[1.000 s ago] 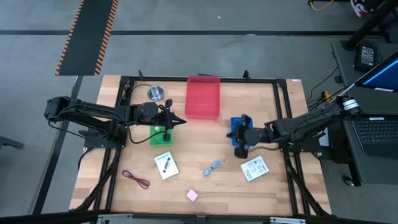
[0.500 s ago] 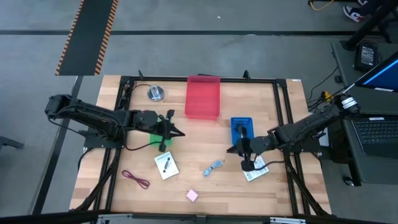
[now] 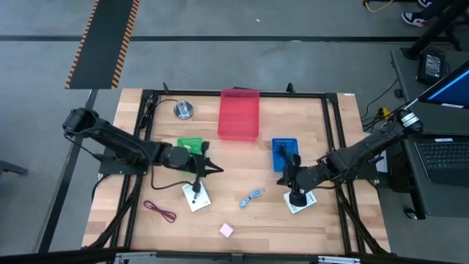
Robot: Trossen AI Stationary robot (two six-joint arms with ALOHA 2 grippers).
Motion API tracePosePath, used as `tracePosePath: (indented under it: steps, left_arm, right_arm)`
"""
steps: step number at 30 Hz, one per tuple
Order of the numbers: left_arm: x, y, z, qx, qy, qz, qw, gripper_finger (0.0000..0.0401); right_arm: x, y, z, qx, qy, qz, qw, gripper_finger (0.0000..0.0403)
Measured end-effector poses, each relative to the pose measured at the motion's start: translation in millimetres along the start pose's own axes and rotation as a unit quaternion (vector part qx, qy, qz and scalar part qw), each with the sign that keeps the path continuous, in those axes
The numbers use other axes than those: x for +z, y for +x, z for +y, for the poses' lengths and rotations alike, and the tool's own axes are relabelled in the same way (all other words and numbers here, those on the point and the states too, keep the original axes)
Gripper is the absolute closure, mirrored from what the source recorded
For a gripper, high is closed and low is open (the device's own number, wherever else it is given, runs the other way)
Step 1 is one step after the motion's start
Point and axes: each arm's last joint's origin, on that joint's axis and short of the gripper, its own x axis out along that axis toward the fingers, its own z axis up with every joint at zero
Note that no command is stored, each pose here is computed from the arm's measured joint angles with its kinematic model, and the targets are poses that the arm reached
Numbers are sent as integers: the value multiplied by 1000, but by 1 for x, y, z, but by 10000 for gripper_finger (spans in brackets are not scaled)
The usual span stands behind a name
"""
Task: Pick and place items into bin
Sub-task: Put the right white card reader box into the red basket
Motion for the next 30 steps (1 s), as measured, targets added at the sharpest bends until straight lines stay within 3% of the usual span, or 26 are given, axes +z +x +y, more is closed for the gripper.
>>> tracePosePath:
  steps: [8,18,30]
  left_arm:
    - [4,23,-12,9,-32,18,999,399]
    - [25,75,-27,7,-16,63,998,398]
    - [37,131,-42,-2,29,67,997,398]
  right_arm:
    - [-6,-13,2,-31,42,69,996,403]
    - [-23,-41,6,-99,128,180,970,403]
    - [-49,-59,28,-116,205,207,950,403]
